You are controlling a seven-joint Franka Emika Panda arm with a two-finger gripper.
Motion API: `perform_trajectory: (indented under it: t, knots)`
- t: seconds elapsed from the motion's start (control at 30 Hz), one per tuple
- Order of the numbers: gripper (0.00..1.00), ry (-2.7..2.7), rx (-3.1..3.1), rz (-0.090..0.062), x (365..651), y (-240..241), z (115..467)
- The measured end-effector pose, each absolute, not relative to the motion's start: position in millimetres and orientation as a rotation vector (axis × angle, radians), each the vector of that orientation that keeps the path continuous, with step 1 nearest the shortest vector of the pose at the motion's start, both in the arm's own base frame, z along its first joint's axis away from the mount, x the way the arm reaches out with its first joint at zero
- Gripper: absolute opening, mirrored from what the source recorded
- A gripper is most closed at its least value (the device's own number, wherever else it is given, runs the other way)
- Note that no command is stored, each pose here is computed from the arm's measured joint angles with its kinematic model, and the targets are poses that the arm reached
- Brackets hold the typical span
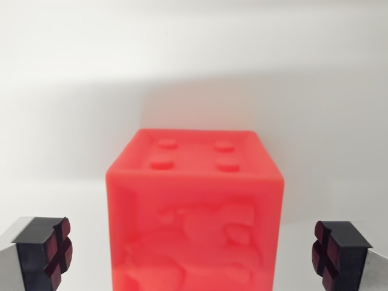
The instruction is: Destack cube
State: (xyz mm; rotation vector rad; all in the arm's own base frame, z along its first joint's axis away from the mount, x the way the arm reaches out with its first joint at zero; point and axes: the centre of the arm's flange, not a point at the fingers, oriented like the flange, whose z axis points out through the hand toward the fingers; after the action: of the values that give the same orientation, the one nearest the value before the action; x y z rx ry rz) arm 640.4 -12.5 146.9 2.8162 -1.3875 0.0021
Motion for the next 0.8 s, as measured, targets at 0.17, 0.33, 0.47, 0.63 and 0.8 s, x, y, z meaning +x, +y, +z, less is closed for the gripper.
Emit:
perform_trajectory:
  t: [0.17,0.33,0.47,0.63,0.8]
  knots:
    - [1.00,-1.388,2.817,0.001,640.2,-12.5,161.6]
    - [1.00,-1.388,2.818,0.003,640.4,-12.6,179.9]
    - [1.00,-1.388,2.819,0.003,640.4,-12.8,195.7]
    - [1.00,-1.389,2.820,0.004,640.8,-12.6,216.1]
    - [1.00,-1.391,2.821,0.004,640.7,-12.8,238.5]
